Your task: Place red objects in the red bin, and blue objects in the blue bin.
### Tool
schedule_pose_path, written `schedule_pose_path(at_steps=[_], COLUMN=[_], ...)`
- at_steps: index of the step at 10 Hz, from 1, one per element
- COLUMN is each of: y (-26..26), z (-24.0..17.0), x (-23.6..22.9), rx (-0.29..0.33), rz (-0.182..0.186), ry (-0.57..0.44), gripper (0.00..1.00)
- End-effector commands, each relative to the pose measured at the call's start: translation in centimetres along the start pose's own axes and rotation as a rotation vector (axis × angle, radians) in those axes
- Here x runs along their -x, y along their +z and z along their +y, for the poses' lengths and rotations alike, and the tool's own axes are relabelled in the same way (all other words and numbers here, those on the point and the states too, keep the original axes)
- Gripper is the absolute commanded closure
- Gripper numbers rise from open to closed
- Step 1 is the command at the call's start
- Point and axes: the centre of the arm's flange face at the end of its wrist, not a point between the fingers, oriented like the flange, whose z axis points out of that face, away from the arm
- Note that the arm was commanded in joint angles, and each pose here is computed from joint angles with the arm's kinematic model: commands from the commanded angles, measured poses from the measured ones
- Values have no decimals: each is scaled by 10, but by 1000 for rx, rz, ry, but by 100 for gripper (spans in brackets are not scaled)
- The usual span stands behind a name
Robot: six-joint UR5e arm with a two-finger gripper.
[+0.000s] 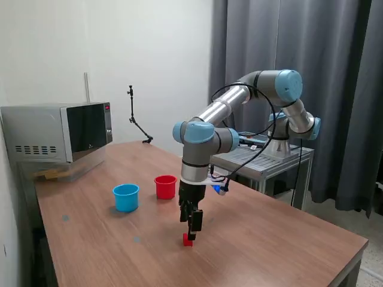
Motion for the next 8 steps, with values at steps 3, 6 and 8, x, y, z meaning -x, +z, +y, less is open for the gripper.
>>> schedule_pose_path(at_steps=[3,6,8], y=[17,16,14], z=[-1,0,-3], x=[-1,-1,-5], rx=[-10,-6,-4], rz=[-4,-2,0], ry=[1,1,-4], gripper=[0,0,0])
